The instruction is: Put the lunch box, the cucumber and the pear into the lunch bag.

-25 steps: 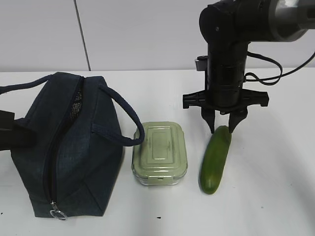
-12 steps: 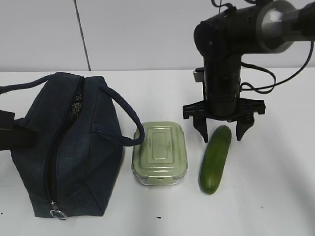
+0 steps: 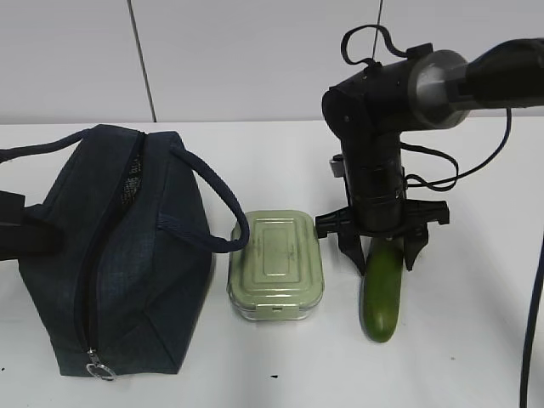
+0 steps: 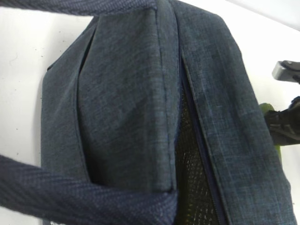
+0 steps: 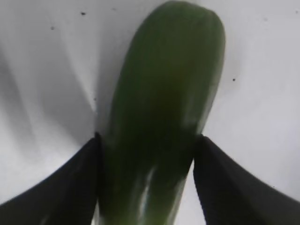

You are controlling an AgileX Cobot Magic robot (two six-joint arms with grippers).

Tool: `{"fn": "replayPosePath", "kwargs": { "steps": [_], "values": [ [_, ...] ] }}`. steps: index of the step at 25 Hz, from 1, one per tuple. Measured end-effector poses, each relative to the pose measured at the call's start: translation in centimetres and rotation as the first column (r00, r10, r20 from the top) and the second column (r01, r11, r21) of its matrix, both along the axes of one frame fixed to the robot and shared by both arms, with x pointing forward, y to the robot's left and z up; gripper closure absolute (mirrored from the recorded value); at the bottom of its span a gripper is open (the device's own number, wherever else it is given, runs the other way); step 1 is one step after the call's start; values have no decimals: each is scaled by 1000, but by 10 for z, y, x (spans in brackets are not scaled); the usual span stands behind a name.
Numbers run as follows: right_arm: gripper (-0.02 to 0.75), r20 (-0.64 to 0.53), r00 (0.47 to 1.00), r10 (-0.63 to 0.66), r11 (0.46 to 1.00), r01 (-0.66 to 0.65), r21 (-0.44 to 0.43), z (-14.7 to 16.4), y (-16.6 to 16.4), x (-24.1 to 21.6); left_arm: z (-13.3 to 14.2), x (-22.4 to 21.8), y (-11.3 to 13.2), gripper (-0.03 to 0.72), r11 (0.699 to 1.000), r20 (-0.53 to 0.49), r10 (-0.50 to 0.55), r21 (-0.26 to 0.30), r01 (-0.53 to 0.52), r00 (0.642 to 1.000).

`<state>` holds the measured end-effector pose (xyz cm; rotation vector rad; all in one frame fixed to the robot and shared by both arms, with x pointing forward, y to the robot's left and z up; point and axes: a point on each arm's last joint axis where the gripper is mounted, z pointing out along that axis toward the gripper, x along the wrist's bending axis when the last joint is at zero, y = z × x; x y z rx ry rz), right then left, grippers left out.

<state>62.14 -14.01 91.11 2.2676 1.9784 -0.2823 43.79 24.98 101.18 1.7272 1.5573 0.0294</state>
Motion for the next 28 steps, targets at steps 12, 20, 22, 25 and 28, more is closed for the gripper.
{"fn": "replayPosePath", "kwargs": {
  "steps": [12, 20, 22, 25, 28],
  "values": [
    [377, 8, 1000, 29, 999, -29, -36, -4, -3, 2, 0, 0, 0, 704, 1000, -1, -1, 0, 1, 1000],
    [379, 117, 990, 73, 997, -69, -36, 26, 0, 18, 0, 0, 0, 704, 1000, -1, -1, 0, 1, 1000],
    [379, 177, 981, 79, 997, -75, -28, 46, 0, 22, 0, 0, 0, 704, 1000, -1, -1, 0, 1, 1000],
    [379, 258, 963, 82, 996, -84, -3, 76, 2, 26, 0, 0, 0, 704, 1000, -1, -1, 0, 1, 1000],
    [379, 333, 938, 99, 993, -112, 21, 108, 6, 26, 0, 0, 0, 704, 1000, -1, -1, 0, 1, 1000]
  ]
}}
